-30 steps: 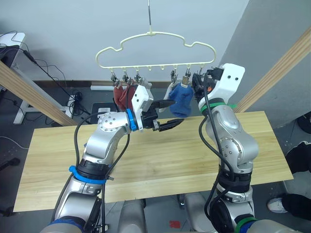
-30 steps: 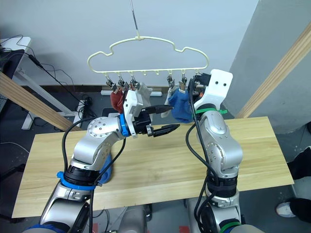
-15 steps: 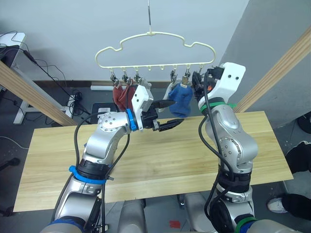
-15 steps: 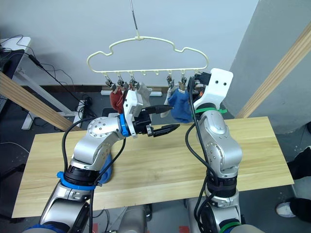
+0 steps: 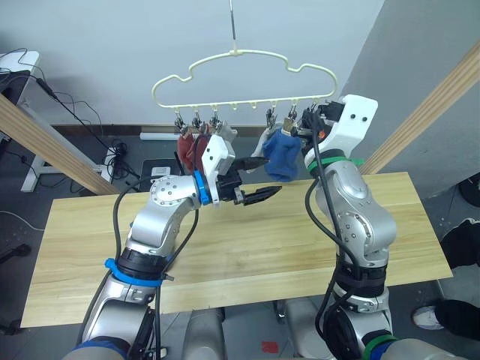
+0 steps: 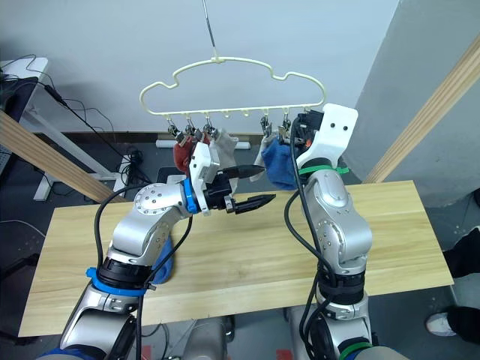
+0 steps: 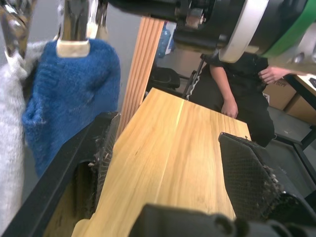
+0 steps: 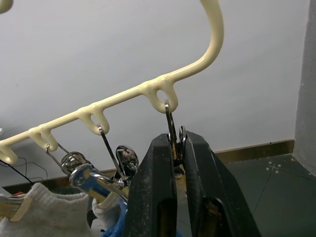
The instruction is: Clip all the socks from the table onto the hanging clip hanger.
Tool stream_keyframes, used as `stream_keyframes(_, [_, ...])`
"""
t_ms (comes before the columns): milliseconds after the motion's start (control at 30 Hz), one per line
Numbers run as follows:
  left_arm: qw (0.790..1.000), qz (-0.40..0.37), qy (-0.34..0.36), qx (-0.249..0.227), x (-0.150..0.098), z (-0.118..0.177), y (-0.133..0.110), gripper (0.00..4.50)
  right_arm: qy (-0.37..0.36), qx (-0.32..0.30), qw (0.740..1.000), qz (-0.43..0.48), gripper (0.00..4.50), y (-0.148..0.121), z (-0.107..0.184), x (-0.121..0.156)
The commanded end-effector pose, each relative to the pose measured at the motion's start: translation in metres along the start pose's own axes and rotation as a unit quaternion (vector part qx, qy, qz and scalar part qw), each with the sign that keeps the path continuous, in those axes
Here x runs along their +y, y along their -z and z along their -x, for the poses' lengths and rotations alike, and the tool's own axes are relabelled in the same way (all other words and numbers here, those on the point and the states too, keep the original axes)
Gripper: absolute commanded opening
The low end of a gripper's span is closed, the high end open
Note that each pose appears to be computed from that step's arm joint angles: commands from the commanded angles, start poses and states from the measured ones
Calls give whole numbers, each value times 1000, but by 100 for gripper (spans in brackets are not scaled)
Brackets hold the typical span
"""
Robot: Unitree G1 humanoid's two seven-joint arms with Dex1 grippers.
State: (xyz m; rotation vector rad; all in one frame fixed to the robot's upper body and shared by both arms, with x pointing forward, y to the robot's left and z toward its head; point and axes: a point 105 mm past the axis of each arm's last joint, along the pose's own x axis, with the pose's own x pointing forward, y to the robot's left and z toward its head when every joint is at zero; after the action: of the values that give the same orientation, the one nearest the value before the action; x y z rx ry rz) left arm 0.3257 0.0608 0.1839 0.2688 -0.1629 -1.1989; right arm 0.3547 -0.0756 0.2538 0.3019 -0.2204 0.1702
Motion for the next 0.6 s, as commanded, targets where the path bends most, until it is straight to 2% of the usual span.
stream_keyframes(33, [1000,-17,1,-7,-4,3,-6,362,-18,-28,999,-3,2,-13,2,10])
stream_keyframes(133, [1000,-12,-13,-5,-3,9,-1,362,-18,-27,999,-1,2,-12,2,10])
stream_keyframes(167, [1000,-5,-24,8,-3,15,7,362,-19,-26,999,0,2,-12,2,9])
stream_keyframes(233, [991,0,-131,32,11,39,28,362,-20,-26,999,2,2,-12,2,9])
stream_keyframes(300, [968,18,-246,49,20,71,47,396,-22,-24,999,5,0,-12,2,9])
stream_keyframes(367, [929,45,-361,66,27,105,64,445,-23,-21,999,6,0,-11,2,9])
stream_keyframes(400, [907,59,-410,76,31,120,71,445,-23,-21,999,6,0,-11,2,9])
stream_keyframes(533, [842,71,-519,131,32,165,95,445,-25,-19,1000,5,0,-10,2,8])
stream_keyframes(600, [822,93,-540,152,27,181,109,445,-28,-16,999,6,0,-9,1,9])
